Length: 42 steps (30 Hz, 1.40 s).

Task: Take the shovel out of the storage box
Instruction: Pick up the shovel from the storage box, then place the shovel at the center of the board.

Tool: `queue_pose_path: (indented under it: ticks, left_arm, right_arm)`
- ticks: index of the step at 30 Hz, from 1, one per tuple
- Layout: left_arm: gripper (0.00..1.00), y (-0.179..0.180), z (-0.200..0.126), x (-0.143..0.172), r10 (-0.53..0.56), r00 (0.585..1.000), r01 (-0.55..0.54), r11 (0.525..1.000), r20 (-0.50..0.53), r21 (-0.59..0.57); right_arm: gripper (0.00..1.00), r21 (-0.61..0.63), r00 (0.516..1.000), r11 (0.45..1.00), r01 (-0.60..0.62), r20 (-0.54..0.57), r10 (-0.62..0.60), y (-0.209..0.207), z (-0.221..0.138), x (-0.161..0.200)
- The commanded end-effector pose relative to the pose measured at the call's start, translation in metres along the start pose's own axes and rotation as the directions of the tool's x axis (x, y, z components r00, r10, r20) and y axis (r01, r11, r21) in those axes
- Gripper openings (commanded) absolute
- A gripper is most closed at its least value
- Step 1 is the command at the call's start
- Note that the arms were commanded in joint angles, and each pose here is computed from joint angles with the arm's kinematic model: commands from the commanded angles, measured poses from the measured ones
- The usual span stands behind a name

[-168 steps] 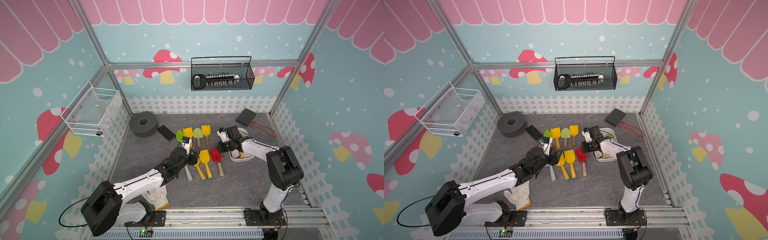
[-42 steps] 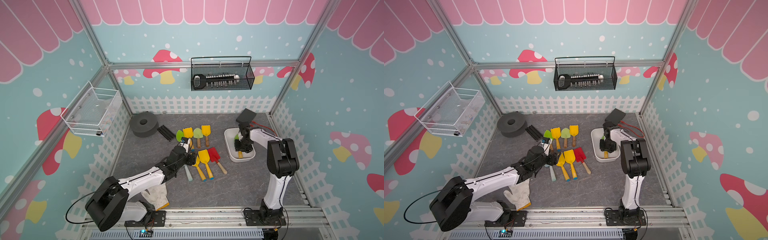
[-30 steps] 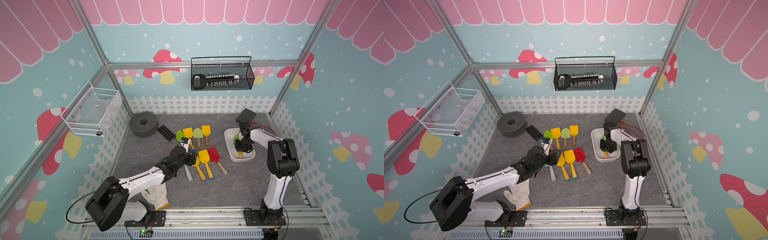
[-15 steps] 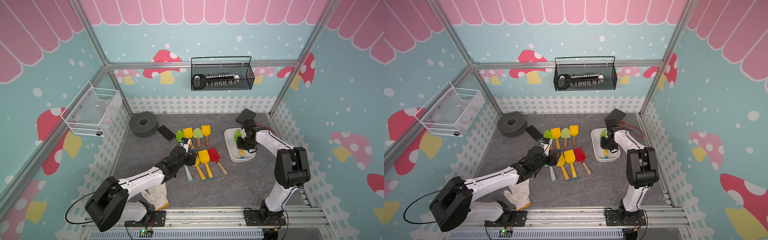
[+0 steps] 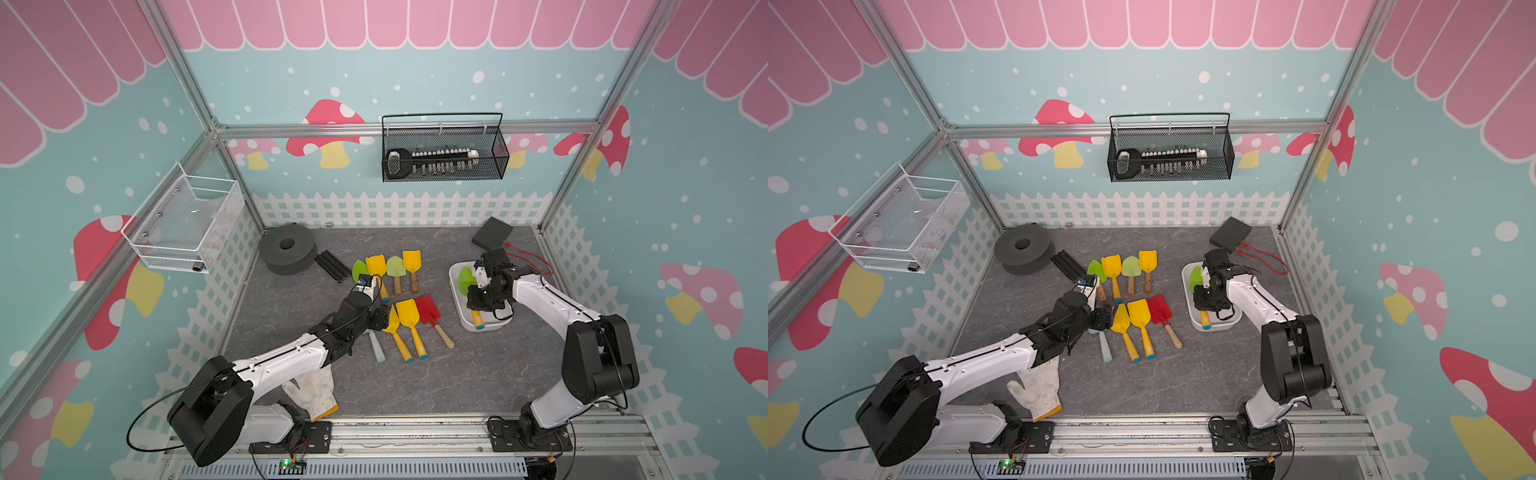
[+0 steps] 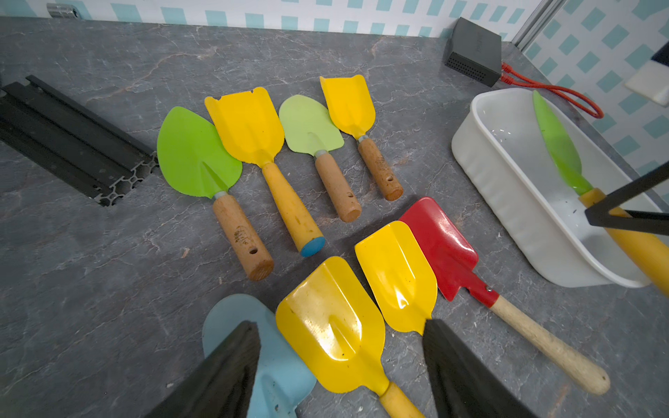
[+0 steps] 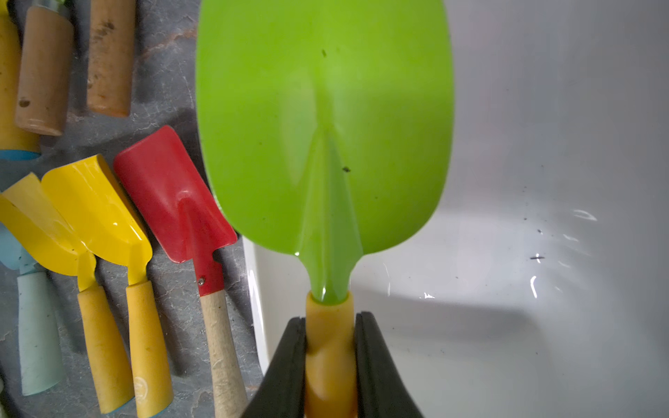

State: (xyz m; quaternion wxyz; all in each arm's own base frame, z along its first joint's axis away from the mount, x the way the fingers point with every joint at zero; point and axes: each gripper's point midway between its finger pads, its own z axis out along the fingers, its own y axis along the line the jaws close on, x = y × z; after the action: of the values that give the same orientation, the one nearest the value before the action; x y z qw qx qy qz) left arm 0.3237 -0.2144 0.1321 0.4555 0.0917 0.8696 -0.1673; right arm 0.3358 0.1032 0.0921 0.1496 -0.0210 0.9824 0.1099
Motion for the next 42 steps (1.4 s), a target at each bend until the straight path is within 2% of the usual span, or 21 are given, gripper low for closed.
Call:
queue_pose_path:
  ticks: [1, 7, 13, 22, 26, 31, 35, 42]
  left_arm:
    - [0.75, 0.002, -0.009, -0.017, -0.028, 0.999, 0.028, 1.0, 0.046, -0.007]
    - [0.75, 0.006, -0.02, -0.025, -0.015, 0.996, 0.017, 0.999, 0.087, -0.027]
    - [0.75, 0.006, -0.019, -0.027, 0.002, 0.997, 0.0, 0.999, 0.071, -0.032]
    - [0.75, 0.01, -0.015, -0.024, 0.024, 0.998, -0.021, 0.998, 0.051, -0.064]
    - [0.75, 0.011, -0.018, -0.026, 0.018, 0.998, -0.014, 0.998, 0.058, -0.065]
    - [0.75, 0.011, -0.018, -0.027, 0.009, 0.998, -0.005, 0.998, 0.06, -0.065]
    - [0.75, 0.01, -0.017, -0.026, 0.002, 0.999, 0.001, 0.998, 0.054, -0.059]
    - [0.75, 0.009, -0.016, -0.024, -0.006, 0.999, 0.008, 0.999, 0.046, -0.05]
  right_arm:
    - [0.04, -0.026, 0.999, 1.0, 0.016, 0.045, -0.015, 0.008, -0.016, 0.003]
    - [0.04, -0.062, 0.998, 0.998, 0.023, 0.061, -0.019, 0.013, -0.031, 0.027]
    - [0.05, -0.107, 0.999, 0.993, 0.044, 0.037, -0.04, 0.023, -0.036, 0.061]
    - [0.09, -0.173, 0.985, 0.972, 0.157, -0.048, -0.168, 0.058, -0.043, 0.1]
    - [0.09, -0.221, 0.964, 0.95, 0.222, -0.098, -0.248, 0.086, -0.04, 0.11]
    - [0.09, -0.219, 0.942, 0.935, 0.279, -0.128, -0.311, 0.119, -0.032, 0.127]
    - [0.09, -0.18, 0.93, 0.931, 0.319, -0.131, -0.344, 0.135, -0.032, 0.132]
    - [0.08, -0.116, 0.93, 0.93, 0.349, -0.077, -0.358, 0.134, -0.04, 0.112]
